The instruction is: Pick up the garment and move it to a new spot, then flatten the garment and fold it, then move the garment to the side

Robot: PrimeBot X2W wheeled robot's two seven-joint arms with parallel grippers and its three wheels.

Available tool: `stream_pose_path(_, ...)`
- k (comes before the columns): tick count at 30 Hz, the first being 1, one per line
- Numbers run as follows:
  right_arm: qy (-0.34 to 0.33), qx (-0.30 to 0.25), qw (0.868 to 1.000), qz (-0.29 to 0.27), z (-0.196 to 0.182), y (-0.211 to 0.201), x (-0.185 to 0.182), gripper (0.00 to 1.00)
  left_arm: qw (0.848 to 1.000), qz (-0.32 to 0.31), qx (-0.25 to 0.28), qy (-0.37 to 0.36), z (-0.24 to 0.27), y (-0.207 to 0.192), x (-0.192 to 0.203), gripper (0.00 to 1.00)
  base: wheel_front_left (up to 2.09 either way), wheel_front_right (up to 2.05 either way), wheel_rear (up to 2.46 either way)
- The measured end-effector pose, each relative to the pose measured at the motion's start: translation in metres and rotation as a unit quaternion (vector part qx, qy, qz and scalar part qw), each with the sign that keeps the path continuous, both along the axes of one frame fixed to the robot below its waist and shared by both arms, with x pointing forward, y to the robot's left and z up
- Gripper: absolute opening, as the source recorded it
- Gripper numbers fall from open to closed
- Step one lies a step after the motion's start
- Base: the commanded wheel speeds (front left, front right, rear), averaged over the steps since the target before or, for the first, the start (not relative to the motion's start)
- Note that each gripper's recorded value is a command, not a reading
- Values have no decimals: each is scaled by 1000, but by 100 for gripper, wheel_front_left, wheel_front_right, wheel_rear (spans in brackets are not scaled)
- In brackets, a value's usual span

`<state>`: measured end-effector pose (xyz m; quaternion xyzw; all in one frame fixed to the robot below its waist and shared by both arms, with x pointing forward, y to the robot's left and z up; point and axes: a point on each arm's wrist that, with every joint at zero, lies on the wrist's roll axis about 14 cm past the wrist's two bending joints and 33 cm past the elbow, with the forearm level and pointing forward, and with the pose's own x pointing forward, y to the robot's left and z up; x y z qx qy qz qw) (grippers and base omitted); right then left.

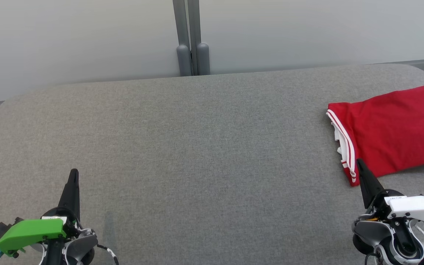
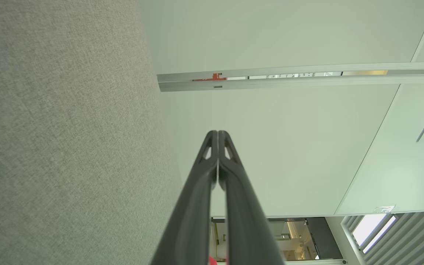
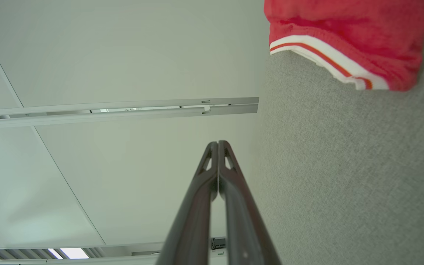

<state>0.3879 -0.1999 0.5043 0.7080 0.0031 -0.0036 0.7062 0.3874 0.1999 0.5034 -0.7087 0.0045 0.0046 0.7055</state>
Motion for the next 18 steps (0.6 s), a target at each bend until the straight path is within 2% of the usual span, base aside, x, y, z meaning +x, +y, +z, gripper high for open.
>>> stream_pose_path(18,0,0,1000,0,0,0,0,0,1000,0,0,0,0,0,0,0,0,0,0)
